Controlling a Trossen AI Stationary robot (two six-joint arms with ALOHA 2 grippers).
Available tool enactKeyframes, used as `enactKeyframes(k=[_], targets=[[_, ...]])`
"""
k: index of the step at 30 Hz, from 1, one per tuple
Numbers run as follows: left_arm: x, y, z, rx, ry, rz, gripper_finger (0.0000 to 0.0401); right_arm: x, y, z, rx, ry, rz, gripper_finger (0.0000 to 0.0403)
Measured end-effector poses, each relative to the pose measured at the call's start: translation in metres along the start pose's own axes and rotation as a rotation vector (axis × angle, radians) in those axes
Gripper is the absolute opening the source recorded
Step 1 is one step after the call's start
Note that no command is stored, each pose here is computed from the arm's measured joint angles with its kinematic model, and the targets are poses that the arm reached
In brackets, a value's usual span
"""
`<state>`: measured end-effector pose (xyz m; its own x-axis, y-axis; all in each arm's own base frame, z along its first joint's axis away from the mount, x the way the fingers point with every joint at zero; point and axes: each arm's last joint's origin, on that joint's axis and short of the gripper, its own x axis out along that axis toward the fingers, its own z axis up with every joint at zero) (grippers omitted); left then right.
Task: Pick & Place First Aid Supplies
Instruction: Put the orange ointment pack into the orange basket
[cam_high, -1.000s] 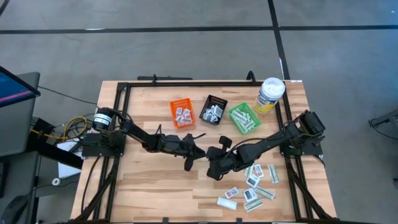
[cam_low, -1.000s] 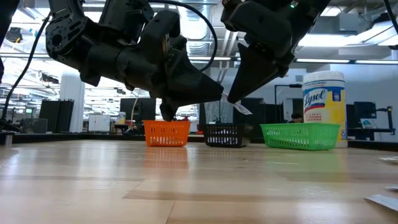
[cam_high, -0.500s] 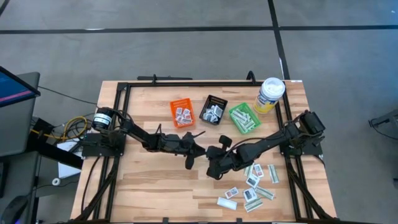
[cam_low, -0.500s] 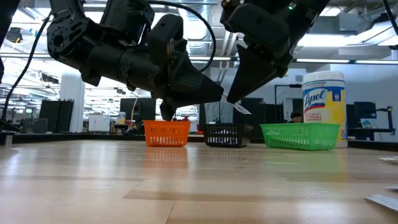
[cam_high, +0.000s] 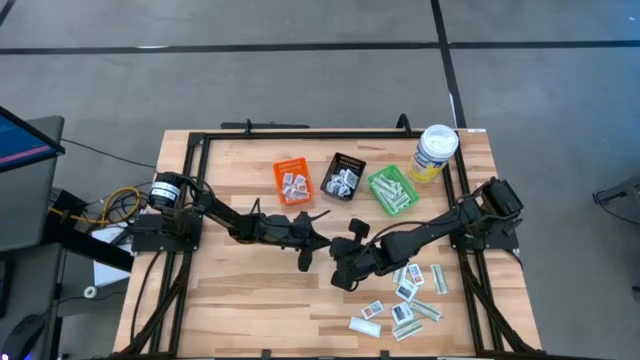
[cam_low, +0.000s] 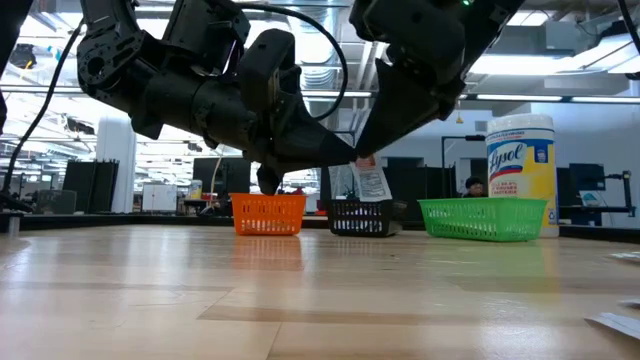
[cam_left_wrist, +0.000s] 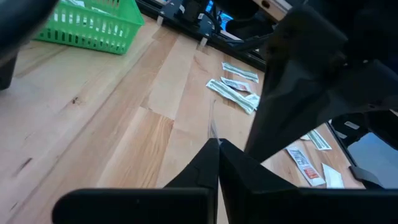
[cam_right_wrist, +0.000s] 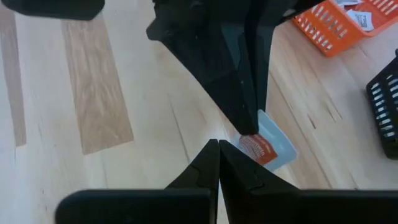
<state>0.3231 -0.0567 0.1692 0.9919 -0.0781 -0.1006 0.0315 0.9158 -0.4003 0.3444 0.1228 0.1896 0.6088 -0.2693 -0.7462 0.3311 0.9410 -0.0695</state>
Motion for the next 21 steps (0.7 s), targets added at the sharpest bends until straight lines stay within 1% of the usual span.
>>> enactKeyframes(k=[5,7,9,11,13,14,18,19,21], targets=[[0.0,0.001,-0.001,0.003,0.006,0.005,0.0006,-0.001,0.001,-0.002,-0.012,0.011,-0.002,0.0013],[0.0,0.004,0.002,0.025,0.0,0.014,0.0006,-0.002,0.003,-0.004,-0.017,0.017,0.008,0.002],[-0.003,0.009,0.011,0.03,-0.006,0.038,0.0006,-0.002,0.003,-0.004,-0.016,0.028,0.024,0.0026],[-0.011,0.015,0.025,0.036,0.008,0.086,0.0006,-0.002,0.004,-0.004,-0.015,0.036,0.039,0.0031],[-0.023,0.023,0.04,0.071,0.055,0.156,0.0006,-0.002,0.005,-0.005,-0.015,0.049,0.059,0.0034],[-0.031,0.027,0.048,0.088,0.079,0.209,0.0006,-0.002,0.005,-0.005,-0.015,0.055,0.069,0.0035],[-0.066,0.047,0.072,0.153,0.145,0.5,0.0006,-0.002,0.005,-0.005,-0.015,0.062,0.081,0.0035],[-0.074,0.053,0.076,0.16,0.163,0.559,0.0006,-0.002,0.005,-0.005,-0.015,0.062,0.082,0.0035],[-0.089,0.063,0.083,0.151,0.199,0.638,0.0009,-0.002,0.005,-0.005,-0.014,0.062,0.082,0.0034]])
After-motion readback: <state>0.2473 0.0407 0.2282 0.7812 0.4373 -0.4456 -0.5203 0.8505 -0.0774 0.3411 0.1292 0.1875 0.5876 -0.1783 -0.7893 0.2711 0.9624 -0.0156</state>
